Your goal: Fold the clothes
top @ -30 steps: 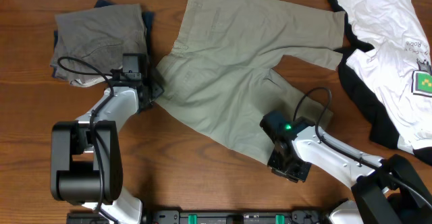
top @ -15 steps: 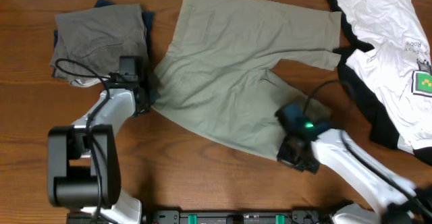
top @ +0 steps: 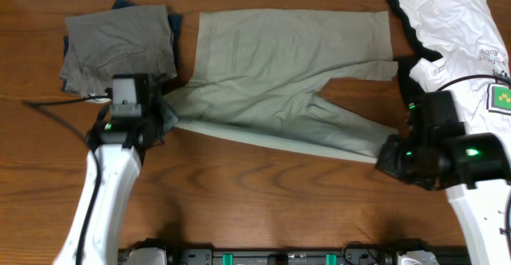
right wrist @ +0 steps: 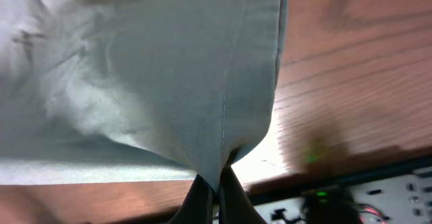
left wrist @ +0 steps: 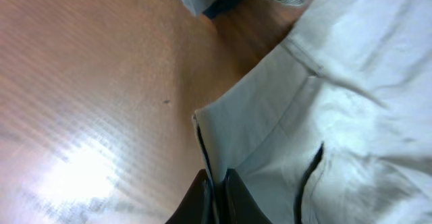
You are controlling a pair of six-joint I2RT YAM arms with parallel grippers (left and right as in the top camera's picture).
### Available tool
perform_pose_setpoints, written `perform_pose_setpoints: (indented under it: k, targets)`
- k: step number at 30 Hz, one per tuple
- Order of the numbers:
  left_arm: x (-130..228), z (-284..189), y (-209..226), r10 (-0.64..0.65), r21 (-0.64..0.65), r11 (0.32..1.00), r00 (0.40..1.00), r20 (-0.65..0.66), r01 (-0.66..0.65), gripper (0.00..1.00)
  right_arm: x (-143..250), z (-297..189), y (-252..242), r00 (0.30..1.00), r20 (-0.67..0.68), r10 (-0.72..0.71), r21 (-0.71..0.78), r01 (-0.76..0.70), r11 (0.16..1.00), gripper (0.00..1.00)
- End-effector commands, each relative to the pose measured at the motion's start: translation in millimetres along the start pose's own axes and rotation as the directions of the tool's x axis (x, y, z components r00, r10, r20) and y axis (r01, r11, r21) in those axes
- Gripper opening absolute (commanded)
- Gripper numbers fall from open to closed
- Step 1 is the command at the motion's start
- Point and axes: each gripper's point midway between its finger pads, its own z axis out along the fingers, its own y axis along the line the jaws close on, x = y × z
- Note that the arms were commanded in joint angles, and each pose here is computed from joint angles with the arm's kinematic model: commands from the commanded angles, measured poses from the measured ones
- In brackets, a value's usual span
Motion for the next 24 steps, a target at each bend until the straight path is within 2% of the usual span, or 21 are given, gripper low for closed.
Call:
perform_pose_setpoints:
  k: [1,9,15,18,24]
  targets:
    - [-12,-28,14,-0.006,-0.032,0.999,0.995,0.099,0.009,0.06,-20,-28,-16,0.993,0.099,-0.062,0.057,0.056,0.997,0.01]
    - [1,-82,23,-0.012,0.02,1.0,0.986,0.167,0.009,0.06,-29,-64,-26,0.985,0.155,-0.072,0.063,0.063,0.996,0.01]
    - [9,-115,28,-0.02,0.061,0.998,0.975,0.219,0.007,0.06,-30,-74,-29,0.982,0.165,-0.094,0.069,0.084,0.994,0.01]
    - [9,-119,28,-0.026,0.072,0.997,0.972,0.234,0.009,0.06,-37,-72,-27,0.978,0.175,-0.112,0.069,0.101,0.992,0.01]
    - [-16,-107,10,-0.033,0.104,0.995,0.961,0.274,0.004,0.06,-84,-58,-9,0.959,0.246,-0.143,0.054,0.134,0.99,0.01]
